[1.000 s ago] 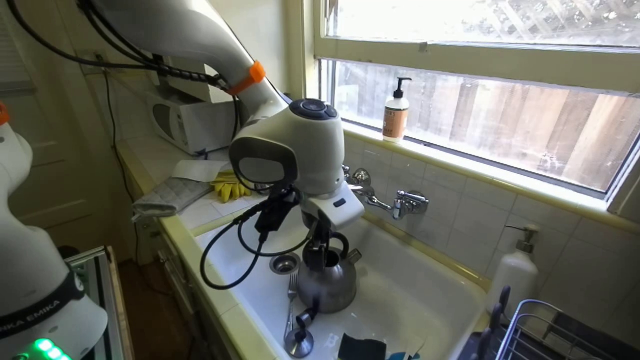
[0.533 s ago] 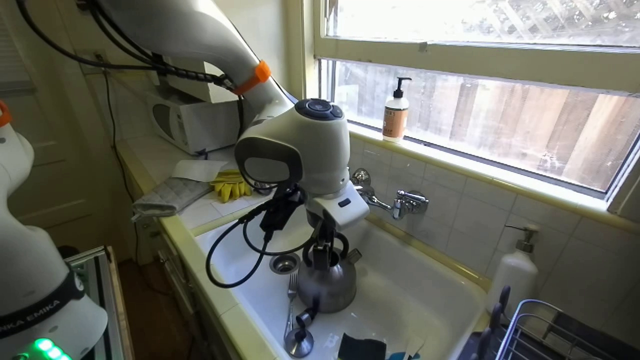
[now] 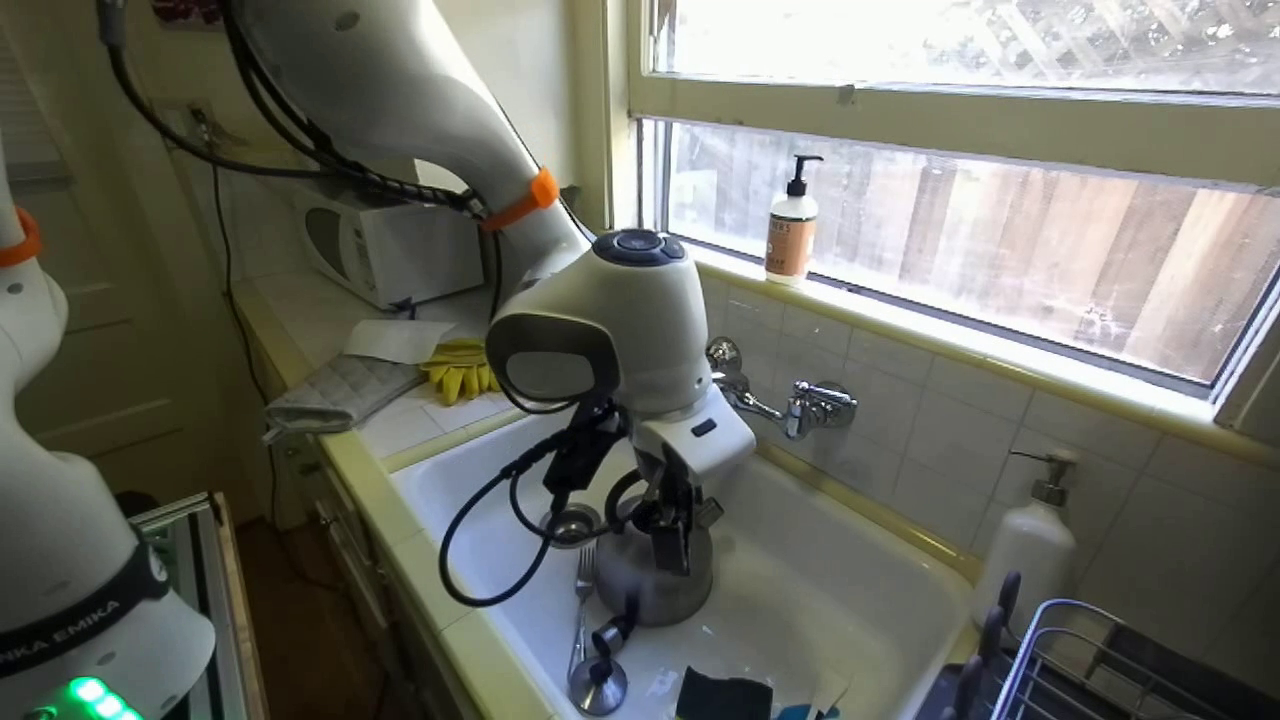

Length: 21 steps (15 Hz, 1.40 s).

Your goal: Use the sponge to scrub the teapot

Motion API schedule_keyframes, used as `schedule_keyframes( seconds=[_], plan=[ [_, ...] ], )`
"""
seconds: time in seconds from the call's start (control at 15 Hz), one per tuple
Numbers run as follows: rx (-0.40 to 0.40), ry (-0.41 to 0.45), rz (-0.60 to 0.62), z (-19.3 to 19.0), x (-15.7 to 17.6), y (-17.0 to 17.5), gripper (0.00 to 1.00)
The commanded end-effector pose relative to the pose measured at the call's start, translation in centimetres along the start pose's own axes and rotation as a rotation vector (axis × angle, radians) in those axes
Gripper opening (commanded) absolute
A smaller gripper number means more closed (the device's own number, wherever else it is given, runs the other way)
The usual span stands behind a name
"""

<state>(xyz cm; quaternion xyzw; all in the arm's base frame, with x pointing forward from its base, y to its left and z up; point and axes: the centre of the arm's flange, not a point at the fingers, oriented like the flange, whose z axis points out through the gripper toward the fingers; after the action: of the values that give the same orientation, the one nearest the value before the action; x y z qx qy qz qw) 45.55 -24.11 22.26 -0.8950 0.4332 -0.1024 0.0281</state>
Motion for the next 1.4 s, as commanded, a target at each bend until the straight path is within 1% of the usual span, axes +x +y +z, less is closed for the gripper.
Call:
schedule_keyframes(
  seconds=[0.0, 0.4, 0.6, 0.67, 0.8, 1.07, 1.2, 1.33],
  plan=[
    [-0.057, 0.014, -0.06, 5.7, 3.2, 0.4, 1.0],
    [-0.114, -0.003, -0.205, 13.0, 5.9, 0.6, 1.0],
    [-0.133, -0.025, -0.264, 16.3, 6.4, 0.6, 1.0],
    [-0.125, -0.038, -0.223, 13.5, 4.9, 0.7, 1.0],
    [-0.13, -0.044, -0.228, 14.4, 4.9, 0.7, 1.0],
    [-0.125, -0.034, -0.227, 13.8, 5.3, 0.5, 1.0],
    [-0.156, -0.024, -0.231, 14.5, 4.9, 0.4, 1.0],
    [-0.185, -0.055, -0.267, 16.3, 5.0, 0.3, 1.0]
  ],
)
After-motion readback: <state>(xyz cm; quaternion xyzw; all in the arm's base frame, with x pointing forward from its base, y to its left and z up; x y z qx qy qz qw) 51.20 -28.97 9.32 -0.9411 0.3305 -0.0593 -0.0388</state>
